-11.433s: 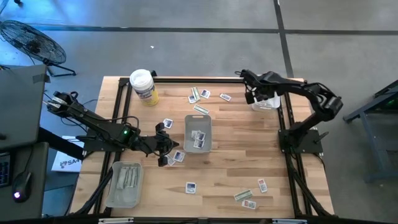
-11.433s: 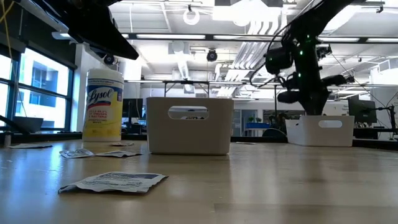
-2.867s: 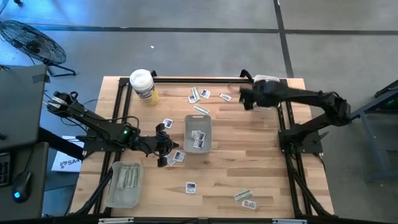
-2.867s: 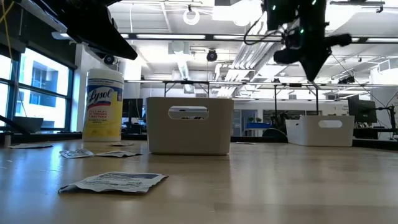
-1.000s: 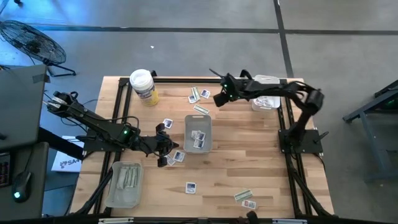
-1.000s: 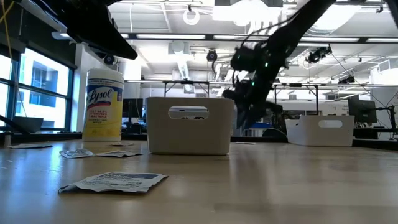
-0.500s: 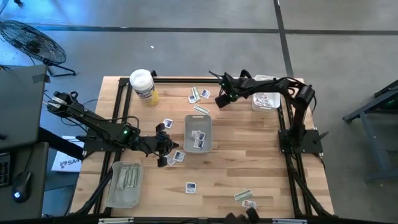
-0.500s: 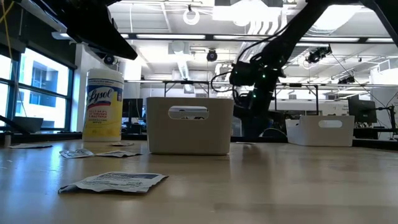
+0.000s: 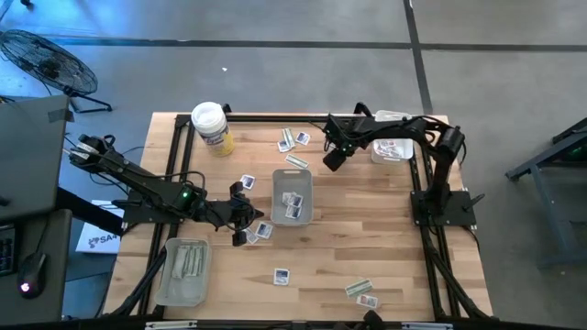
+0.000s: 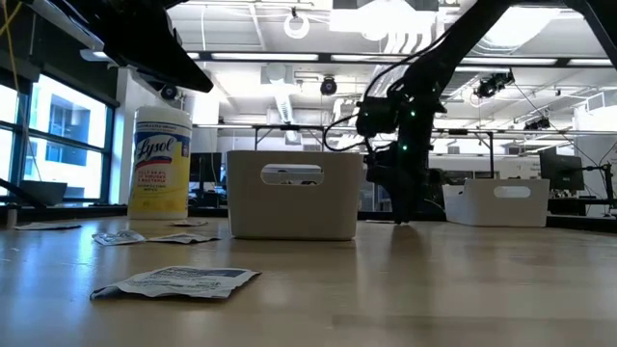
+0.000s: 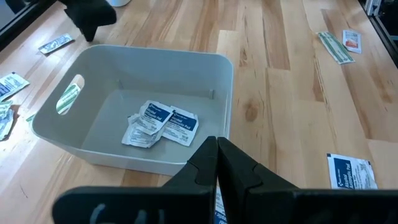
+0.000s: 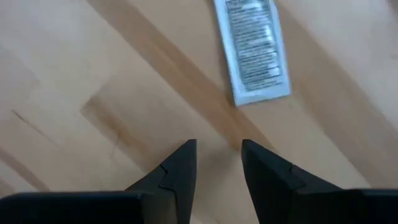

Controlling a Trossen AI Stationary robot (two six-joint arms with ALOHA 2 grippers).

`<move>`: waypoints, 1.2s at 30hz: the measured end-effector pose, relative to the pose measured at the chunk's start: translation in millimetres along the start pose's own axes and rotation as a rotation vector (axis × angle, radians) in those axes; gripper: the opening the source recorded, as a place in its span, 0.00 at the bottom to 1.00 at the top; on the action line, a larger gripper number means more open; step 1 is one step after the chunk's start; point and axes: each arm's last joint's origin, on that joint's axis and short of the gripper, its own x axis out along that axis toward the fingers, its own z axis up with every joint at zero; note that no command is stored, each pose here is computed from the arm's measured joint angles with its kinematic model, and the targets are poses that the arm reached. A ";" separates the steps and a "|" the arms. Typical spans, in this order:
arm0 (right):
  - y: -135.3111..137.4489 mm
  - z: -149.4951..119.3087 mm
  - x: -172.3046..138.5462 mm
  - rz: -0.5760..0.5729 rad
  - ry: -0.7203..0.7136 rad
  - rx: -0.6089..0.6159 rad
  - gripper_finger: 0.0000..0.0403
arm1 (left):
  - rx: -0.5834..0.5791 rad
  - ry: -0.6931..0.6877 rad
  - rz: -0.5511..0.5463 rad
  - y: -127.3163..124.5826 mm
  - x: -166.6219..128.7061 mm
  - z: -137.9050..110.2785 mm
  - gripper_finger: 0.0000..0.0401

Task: Pick & Place First Aid Supplies
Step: Put the orange pad into the white bin

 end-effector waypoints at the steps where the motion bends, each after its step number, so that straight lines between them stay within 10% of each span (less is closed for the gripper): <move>1: 0.4 1.0 -2.2 0.001 -0.020 0.015 0.30 | 0.000 0.000 0.000 0.0 0.0 0.0 0.01; 9: -1.4 22.5 -0.4 0.007 -0.249 0.119 0.30 | 0.000 0.000 0.000 0.0 0.0 0.0 0.01; 17: -2.7 20.7 20.8 0.080 -0.181 0.113 0.30 | 0.000 0.001 -0.005 -0.2 0.0 0.0 0.01; 36: 81.9 -52.5 -23.9 0.037 0.154 -0.551 0.30 | 0.000 0.006 -0.019 -0.5 0.0 -0.2 0.01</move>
